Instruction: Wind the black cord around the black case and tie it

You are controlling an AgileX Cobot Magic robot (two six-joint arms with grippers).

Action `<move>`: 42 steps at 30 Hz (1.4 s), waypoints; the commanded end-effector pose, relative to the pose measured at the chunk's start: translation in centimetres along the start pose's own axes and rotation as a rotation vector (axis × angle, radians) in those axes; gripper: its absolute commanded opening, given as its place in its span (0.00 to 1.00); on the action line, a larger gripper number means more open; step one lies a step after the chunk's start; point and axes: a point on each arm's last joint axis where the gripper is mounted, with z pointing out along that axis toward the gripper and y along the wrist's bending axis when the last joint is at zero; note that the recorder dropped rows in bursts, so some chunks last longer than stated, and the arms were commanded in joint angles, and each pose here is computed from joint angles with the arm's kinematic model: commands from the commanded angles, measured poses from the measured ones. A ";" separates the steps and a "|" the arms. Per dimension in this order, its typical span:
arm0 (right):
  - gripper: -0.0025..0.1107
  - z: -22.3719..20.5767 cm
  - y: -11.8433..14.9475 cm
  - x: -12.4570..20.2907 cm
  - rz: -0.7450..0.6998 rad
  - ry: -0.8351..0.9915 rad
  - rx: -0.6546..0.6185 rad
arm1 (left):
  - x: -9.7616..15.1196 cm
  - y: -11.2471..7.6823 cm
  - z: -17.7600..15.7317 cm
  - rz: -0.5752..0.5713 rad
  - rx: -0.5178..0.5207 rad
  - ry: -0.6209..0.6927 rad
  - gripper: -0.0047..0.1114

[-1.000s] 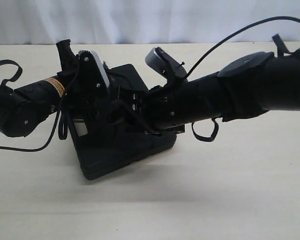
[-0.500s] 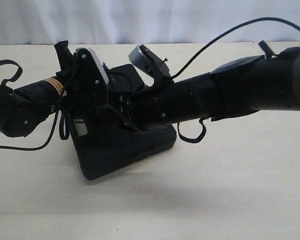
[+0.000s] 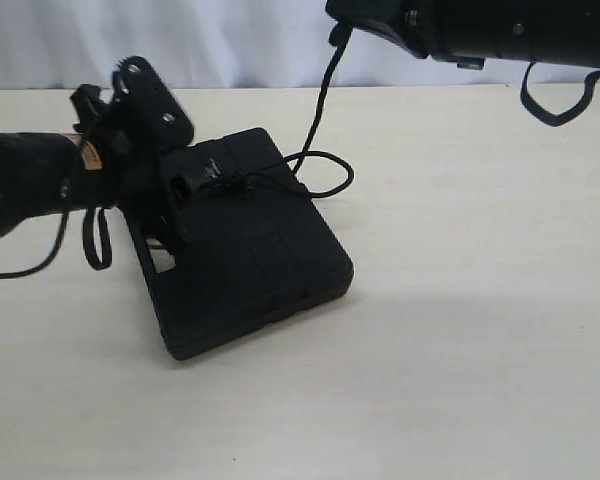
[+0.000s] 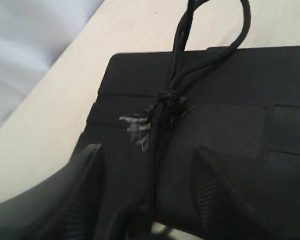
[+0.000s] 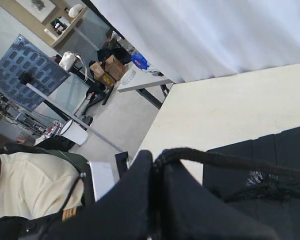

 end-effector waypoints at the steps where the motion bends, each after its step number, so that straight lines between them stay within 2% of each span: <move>1: 0.06 -0.4 0.7 -1.0 -0.047 -0.032 -0.010 | 1.4 1.5 -1.9 -0.448 0.047 0.126 0.48; 4: 0.06 -0.4 0.7 -1.0 -0.053 -0.033 -0.005 | 3.0 1.3 -0.8 -0.536 0.091 0.225 0.48; 7: 0.06 -0.4 0.7 -1.0 -0.055 -0.030 -0.008 | 4.1 1.8 1.0 -0.673 0.056 0.261 0.48; 9: 0.06 -0.4 0.7 -1.0 -0.056 -0.029 -0.007 | 4.4 2.1 2.0 -0.768 0.104 0.339 0.48; 12: 0.06 -0.4 0.7 -0.9 -0.066 -0.023 -0.003 | 4.3 2.1 2.9 -0.787 0.184 0.417 0.48; 14: 0.06 -0.4 0.7 -0.9 -0.071 -0.019 -0.003 | 4.1 2.2 3.4 -0.812 0.196 0.435 0.48; 17: 0.06 -0.4 0.7 -0.9 -0.074 -0.014 -0.007 | 4.4 2.3 3.8 -0.819 0.184 0.464 0.48; 23: 0.06 -0.4 0.7 -0.9 -0.074 -0.014 -0.007 | 6.1 2.3 4.8 -0.868 0.086 0.570 0.48; 30: 0.06 -0.4 0.7 -0.9 -0.074 -0.014 -0.007 | 7.5 1.7 6.3 -0.888 0.071 0.601 0.48; 32: 0.06 -0.4 0.7 -0.9 -0.074 -0.014 -0.007 | 7.5 1.7 6.4 -0.884 0.071 0.597 0.41; 36: 0.06 -0.4 0.5 -0.9 -0.090 -0.016 0.017 | 7.6 2.2 6.5 -0.883 0.048 0.568 0.07; 37: 0.06 -0.4 0.3 -0.9 -0.102 -0.017 0.033 | 7.7 2.5 6.5 -0.888 0.040 0.559 0.04; 42: 0.06 -2.7 -1.5 -2.9 -0.096 -0.091 0.105 | 7.7 5.4 5.6 -0.953 0.003 0.549 0.04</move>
